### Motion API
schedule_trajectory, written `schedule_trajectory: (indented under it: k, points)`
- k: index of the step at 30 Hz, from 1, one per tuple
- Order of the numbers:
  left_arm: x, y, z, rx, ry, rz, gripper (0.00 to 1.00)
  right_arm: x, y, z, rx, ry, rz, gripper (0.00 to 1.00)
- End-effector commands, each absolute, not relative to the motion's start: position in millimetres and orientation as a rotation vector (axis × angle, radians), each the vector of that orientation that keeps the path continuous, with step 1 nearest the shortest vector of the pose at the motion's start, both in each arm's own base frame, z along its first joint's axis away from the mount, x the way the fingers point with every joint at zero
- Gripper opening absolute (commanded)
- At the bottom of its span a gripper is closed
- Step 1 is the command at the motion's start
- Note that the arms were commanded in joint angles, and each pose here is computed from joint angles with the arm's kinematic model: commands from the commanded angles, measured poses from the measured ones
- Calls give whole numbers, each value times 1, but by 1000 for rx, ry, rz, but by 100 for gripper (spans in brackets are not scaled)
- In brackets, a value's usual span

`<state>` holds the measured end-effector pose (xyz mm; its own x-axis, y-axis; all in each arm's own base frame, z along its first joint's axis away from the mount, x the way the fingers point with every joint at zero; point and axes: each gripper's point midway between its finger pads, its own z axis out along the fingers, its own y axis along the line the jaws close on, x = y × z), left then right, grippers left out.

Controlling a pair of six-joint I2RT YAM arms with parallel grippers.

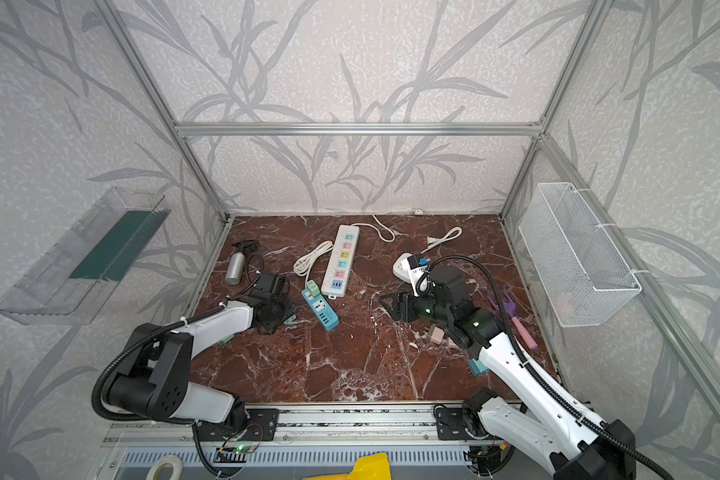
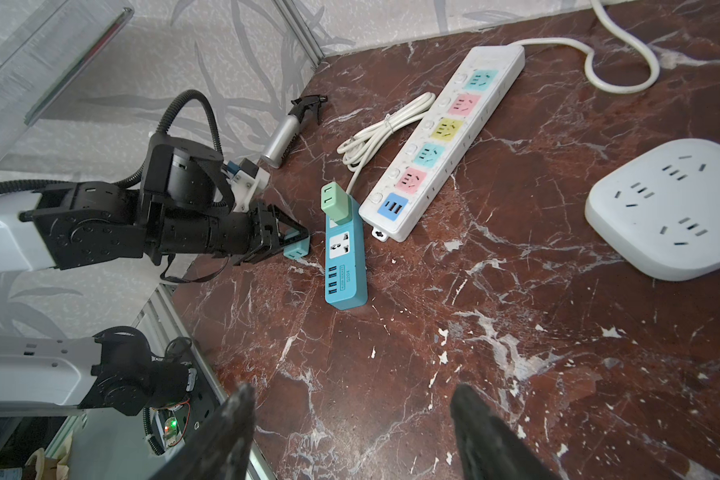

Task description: Insert the plug

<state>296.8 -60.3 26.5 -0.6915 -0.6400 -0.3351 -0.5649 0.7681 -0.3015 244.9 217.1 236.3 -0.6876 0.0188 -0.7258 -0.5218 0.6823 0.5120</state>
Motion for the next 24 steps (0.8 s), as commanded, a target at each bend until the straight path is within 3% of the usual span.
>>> schedule_trajectory:
  k: [1,4,9,12,24]
  points:
    - [247,-36,16,-1087,2536,-119,38,242,224,265,-413,2066,1015,73]
    - [231,-30,19,-1136,2469,-160,49,239,223,266,-407,2055,1033,74]
    - [231,-42,27,-1127,2489,-242,84,237,220,264,-405,2059,1022,77]
    - [230,-54,29,-1109,2515,-311,95,234,217,266,-405,2051,1013,78]
    - [236,-97,34,-1018,2522,-508,99,236,214,264,-365,2047,1009,79]
